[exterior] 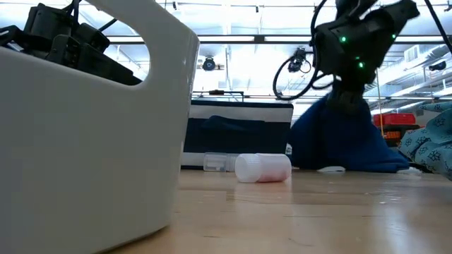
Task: Pick & place medical supplies in basket/bin
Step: Put the dark blue patient gown into the blue laundry bin
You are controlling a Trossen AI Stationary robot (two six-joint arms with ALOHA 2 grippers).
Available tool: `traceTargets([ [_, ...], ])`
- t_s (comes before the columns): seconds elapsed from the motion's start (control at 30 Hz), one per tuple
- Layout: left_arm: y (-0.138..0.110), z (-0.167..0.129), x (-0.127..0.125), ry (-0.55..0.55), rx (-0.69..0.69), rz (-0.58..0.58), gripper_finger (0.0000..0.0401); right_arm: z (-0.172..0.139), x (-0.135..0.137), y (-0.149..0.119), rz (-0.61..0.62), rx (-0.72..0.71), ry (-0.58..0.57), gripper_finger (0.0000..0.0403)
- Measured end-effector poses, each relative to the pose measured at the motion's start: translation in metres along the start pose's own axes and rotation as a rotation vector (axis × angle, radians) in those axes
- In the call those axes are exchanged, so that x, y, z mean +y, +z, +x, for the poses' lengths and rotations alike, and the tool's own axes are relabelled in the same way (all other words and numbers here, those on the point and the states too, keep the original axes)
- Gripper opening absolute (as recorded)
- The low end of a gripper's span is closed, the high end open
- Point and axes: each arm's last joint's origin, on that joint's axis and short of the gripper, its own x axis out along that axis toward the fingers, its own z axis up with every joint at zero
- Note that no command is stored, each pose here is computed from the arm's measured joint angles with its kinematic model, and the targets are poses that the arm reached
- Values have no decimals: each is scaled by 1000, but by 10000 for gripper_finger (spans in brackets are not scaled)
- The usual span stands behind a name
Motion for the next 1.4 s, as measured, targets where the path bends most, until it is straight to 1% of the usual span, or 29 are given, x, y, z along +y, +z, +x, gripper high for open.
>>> traceTargets([
  [0.23, -3, 2, 0, -2, 26, 4, 324, -9, -20, 12, 13, -61, -82, 15],
  [0.47, -6, 3, 0, -4, 48, 0, 324, -14, -24, 19, 28, -102, -94, 15],
  [0.73, -6, 3, 0, -4, 49, 1, 324, -22, -31, 28, 44, -224, -151, 15],
  [1.0, -6, 3, 0, -4, 49, 2, 324, -37, -49, 54, 36, -372, -249, 15],
  [1.23, -4, 3, 1, -3, 35, 7, 324, -52, -73, 78, 67, -379, -249, 15],
  [1.4, -4, 3, 1, -3, 33, 11, 324, -55, -76, 82, 109, -383, -239, 15],
])
